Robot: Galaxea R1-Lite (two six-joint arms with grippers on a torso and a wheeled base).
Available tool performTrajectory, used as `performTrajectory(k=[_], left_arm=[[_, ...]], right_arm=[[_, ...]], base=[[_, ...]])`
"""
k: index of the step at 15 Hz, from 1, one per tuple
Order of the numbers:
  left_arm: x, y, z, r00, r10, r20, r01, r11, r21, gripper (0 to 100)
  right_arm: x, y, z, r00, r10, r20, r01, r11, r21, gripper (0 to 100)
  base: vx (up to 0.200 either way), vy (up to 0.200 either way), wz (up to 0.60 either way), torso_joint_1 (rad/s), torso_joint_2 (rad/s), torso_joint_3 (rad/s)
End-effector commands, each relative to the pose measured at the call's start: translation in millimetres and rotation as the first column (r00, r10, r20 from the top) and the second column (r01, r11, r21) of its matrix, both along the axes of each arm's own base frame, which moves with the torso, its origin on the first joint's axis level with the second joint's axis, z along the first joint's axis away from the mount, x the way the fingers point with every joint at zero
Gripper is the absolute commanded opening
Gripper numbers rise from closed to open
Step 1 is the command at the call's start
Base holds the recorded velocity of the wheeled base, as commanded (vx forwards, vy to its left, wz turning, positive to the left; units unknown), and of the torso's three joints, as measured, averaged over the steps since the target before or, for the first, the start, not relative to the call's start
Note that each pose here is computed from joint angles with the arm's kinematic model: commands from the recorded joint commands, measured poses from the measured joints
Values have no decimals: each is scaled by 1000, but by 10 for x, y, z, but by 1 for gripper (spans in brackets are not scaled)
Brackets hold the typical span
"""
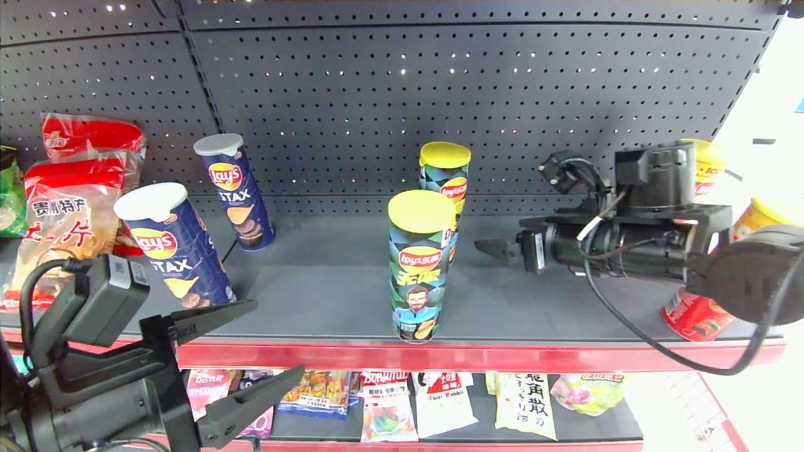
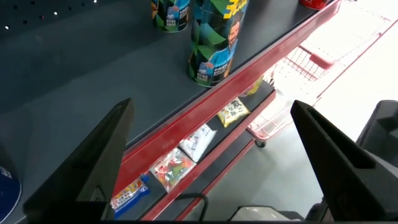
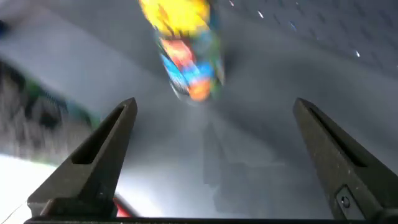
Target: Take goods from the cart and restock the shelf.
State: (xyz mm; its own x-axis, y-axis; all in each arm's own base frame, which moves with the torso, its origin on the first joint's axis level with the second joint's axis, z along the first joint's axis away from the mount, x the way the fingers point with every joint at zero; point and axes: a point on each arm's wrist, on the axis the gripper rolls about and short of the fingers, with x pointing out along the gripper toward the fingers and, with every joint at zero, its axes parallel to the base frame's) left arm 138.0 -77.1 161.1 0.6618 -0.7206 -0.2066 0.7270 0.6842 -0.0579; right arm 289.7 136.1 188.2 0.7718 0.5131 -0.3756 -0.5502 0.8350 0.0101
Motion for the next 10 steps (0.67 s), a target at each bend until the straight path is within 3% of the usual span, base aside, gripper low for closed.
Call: performTrajectory(k=[1, 4, 7, 10], left_arm=[[71, -33, -52, 1000, 15, -28, -14, 1000, 21, 100], [175, -67, -137, 992, 121, -30, -117, 988, 100, 100], [240, -124, -228, 984, 170, -46, -161, 974, 160, 100], [468, -265, -269, 984, 160, -80, -145, 974, 173, 100]], right_arm=[[-501, -267, 87, 999, -40, 18, 40, 999, 2, 100], [-1407, -597, 27, 998, 0, 67, -1, 1000, 25, 100], [-2123, -955, -91, 980, -39, 194, 27, 998, 60, 100], [-2503, -1176, -118, 957, -139, 253, 124, 989, 76, 100]], base=[[0, 0, 0, 0, 0, 0], [0, 0, 0, 0, 0, 0], [0, 0, 0, 0, 0, 0], [0, 0, 0, 0, 0, 0]])
